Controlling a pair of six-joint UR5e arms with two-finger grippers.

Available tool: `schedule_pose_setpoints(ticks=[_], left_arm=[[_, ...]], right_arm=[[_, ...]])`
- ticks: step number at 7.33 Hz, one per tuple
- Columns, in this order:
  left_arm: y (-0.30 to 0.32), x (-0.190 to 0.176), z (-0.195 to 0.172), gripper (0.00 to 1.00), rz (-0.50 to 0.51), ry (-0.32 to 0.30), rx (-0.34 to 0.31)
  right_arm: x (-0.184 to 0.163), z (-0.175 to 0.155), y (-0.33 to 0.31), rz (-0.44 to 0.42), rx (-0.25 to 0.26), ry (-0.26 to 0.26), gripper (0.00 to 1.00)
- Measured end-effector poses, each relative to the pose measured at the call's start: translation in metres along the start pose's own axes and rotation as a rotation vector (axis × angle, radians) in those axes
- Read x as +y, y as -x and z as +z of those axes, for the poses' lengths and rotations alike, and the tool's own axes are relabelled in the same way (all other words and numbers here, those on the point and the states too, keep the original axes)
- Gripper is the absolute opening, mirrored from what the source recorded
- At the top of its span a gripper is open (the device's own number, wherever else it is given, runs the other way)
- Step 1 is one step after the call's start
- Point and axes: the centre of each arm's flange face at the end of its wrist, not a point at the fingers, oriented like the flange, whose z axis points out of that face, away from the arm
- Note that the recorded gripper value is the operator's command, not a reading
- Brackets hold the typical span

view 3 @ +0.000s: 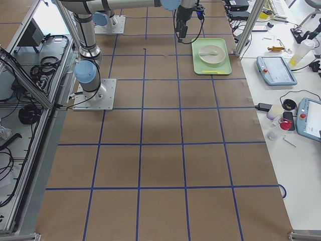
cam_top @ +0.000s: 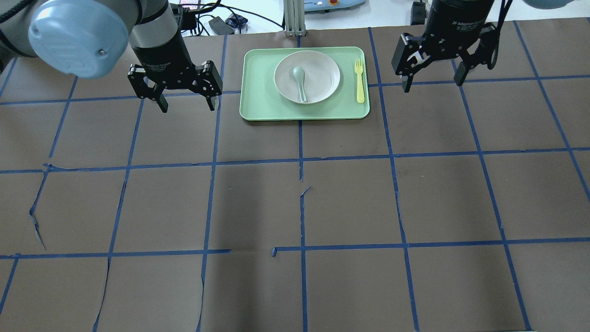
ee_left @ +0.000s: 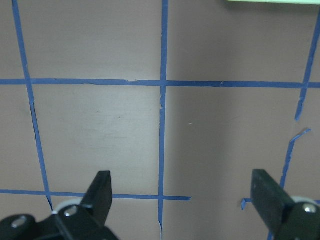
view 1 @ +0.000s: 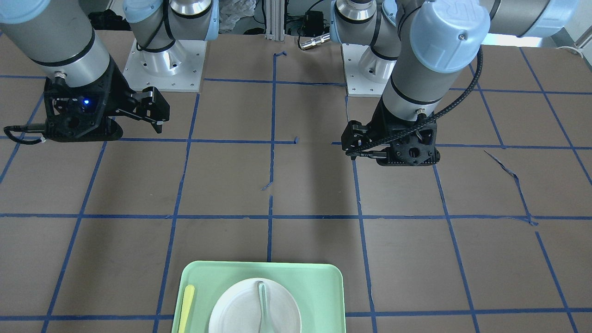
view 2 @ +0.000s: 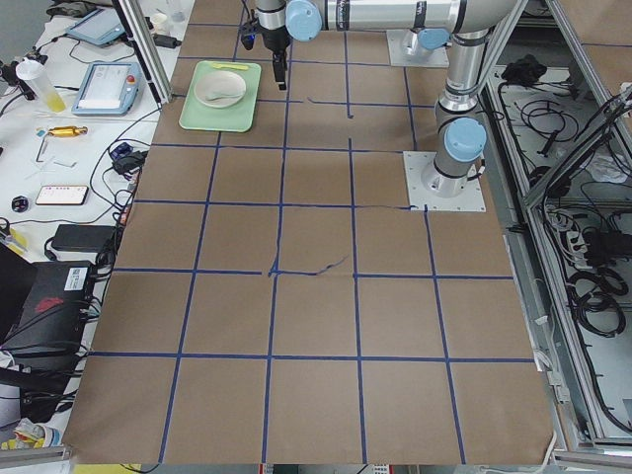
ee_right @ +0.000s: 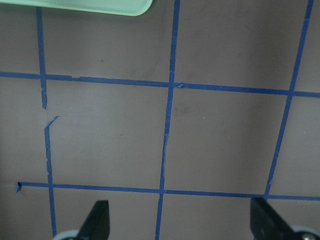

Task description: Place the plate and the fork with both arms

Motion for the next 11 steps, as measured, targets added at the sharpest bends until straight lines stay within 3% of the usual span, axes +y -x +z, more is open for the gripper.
schedule_pose_setpoints(ticks=[2, 7, 11], left_arm=[[-0.004, 0.009, -0.013, 1.00, 0.011, -0.020, 0.021], [-0.004, 0.017, -0.019, 1.00, 0.014, -0.028, 0.025], [0.004, 0.028, -0.003, 1.00, 0.005, 0.074, -0.001]], right_arm=[[0.015, 0.010, 0.008, 0.000, -0.005, 0.019, 1.00], [0.044, 0.021, 0.023, 0.052, -0.025, -0.054, 1.00], [0.049, 0.004, 0.039, 0.027, -0.026, -0.085, 1.00]])
